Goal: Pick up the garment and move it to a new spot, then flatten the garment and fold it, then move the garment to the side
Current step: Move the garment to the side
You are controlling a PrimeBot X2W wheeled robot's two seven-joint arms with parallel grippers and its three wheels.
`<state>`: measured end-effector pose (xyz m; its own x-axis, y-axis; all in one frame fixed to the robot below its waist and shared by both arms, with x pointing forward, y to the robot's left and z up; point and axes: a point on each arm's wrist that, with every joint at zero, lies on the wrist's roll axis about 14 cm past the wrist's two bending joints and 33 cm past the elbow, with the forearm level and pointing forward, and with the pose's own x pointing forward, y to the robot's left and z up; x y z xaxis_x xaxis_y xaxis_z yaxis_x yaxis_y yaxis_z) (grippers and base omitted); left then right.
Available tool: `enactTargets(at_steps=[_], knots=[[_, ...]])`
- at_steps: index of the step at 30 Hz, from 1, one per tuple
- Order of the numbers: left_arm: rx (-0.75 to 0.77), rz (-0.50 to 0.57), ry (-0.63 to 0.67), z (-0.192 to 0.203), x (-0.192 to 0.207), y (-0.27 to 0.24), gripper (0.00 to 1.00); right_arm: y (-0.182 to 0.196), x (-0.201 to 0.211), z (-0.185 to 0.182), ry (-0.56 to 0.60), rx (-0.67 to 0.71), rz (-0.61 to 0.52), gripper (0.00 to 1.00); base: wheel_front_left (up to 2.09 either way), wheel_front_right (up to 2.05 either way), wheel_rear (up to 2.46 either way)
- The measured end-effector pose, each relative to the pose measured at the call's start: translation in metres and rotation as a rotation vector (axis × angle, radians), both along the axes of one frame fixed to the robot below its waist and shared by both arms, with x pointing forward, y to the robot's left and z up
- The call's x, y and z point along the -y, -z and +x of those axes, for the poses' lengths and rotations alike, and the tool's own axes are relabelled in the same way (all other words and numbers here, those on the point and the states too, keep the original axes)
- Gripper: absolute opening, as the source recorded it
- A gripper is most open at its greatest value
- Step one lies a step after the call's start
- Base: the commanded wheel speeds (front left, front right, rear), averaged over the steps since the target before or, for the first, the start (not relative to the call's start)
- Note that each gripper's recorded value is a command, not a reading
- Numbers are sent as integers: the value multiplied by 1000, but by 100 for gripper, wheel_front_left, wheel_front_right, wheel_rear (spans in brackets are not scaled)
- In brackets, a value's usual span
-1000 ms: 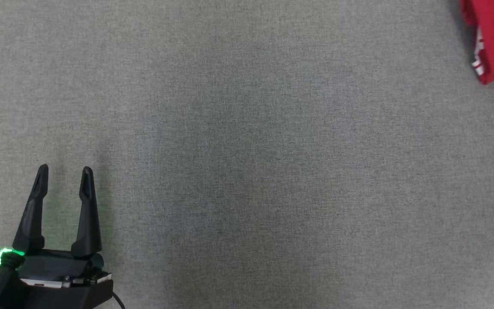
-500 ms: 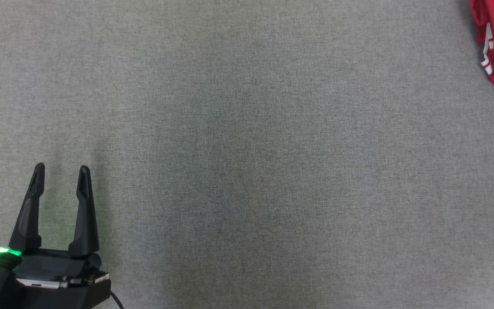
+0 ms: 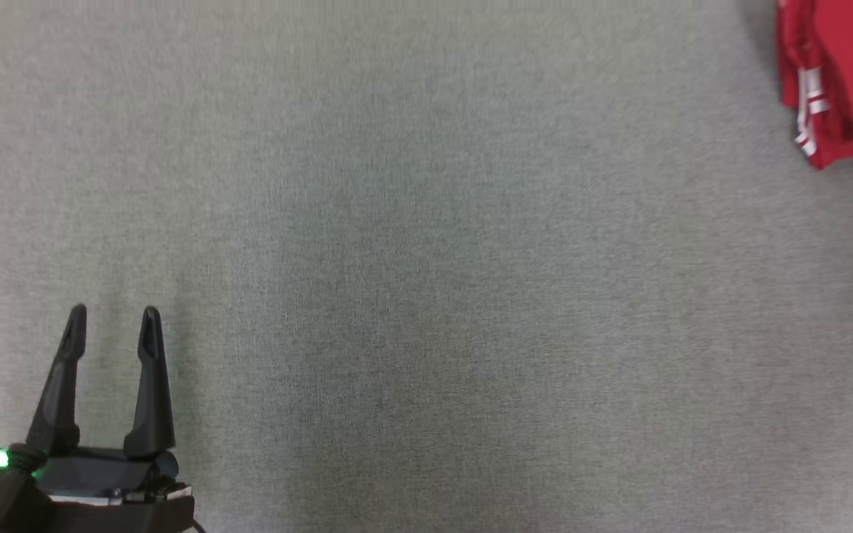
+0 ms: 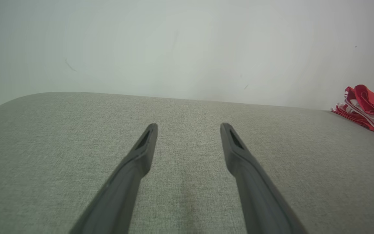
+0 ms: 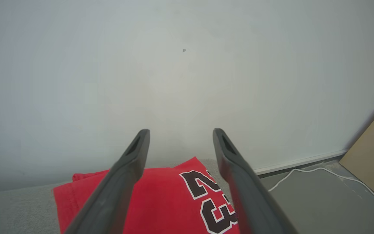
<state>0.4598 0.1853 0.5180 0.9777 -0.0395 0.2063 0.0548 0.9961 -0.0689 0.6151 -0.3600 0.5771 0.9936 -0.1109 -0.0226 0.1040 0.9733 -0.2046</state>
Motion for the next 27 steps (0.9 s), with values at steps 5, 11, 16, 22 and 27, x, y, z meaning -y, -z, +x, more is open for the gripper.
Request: enactTargets(at_steps=[5, 11, 16, 22, 27], knots=[[33, -35, -18, -17, 0, -20, 100, -33, -53, -35, -148, 164, 92, 100, 0, 0, 0], [77, -51, -23, -28, 1, -40, 100, -29, -89, -73, -214, 216, 157, 100, 0, 0, 0], [102, -61, -9, -37, 6, -51, 100, -23, -115, -104, -260, 239, 149, 100, 0, 0, 0], [130, -61, -27, -48, 4, -64, 100, -15, -161, -137, -331, 268, 195, 100, 0, 0, 0], [118, -47, -36, -60, 3, -63, 100, -4, -185, -162, -354, 269, 239, 100, 0, 0, 0]])
